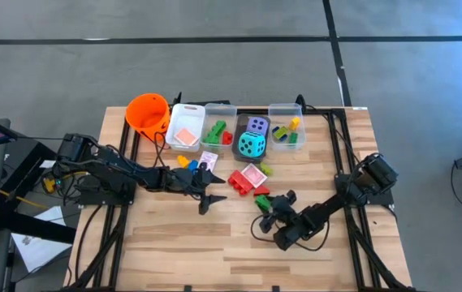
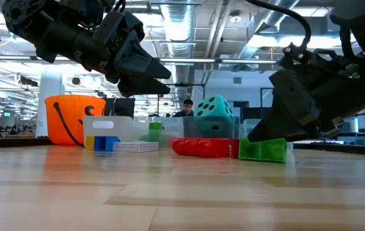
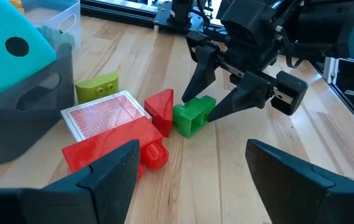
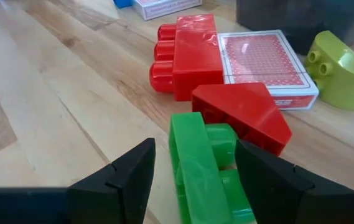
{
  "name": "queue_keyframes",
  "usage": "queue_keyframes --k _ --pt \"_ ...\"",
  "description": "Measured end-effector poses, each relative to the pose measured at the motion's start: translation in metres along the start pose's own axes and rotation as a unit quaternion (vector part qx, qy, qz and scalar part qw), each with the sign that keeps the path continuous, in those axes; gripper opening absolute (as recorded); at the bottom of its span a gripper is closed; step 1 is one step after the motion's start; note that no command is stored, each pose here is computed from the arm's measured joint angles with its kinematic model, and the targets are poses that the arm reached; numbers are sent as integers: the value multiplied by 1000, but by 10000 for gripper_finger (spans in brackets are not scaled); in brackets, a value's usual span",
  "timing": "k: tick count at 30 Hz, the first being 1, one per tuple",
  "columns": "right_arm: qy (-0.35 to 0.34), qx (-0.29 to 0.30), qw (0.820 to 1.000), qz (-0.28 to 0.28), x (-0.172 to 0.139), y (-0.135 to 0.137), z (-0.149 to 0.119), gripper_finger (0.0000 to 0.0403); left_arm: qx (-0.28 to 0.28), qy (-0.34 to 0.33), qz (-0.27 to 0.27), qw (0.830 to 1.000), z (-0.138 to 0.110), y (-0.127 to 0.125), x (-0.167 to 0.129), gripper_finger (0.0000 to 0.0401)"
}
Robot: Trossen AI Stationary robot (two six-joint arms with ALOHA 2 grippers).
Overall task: Pick & Place Toys
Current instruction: Put the large green game piece into the left transparent bin
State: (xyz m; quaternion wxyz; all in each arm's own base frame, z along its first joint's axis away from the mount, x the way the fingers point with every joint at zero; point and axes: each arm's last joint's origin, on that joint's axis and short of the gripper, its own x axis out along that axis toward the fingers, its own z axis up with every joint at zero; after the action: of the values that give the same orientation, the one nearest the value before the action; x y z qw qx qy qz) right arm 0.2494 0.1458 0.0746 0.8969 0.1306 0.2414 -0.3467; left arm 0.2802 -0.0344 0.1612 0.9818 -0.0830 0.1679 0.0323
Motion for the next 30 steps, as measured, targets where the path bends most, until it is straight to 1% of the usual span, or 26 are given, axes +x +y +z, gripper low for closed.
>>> queue_keyframes --k 4,7,10,14,15,20,25,28,30 --pt "5 -24 1000 4 0 4 2 212 0 0 0 1000 0 0 0 286" --pt "14 -41 999 13 -1 11 5 190 0 0 0 1000 0 0 0 286" --pt "23 -54 998 25 -1 18 10 145 0 1 0 1000 0 0 0 286" --pt "25 -72 997 34 -1 26 15 67 0 1 0 1000 0 0 0 286" --pt "25 -78 996 34 -1 27 16 61 0 2 0 1000 0 0 0 286" --pt "19 -90 995 40 -2 35 21 62 1 4 1 1000 -1 0 0 286" --pt "-13 -95 995 36 -7 45 28 61 5 12 3 1000 -2 1 0 286" --pt "-40 -117 992 16 -13 52 36 15 5 16 4 1000 -3 1 0 286" --pt "-48 -144 988 -9 -17 55 44 1 5 16 5 1000 -3 1 0 286"
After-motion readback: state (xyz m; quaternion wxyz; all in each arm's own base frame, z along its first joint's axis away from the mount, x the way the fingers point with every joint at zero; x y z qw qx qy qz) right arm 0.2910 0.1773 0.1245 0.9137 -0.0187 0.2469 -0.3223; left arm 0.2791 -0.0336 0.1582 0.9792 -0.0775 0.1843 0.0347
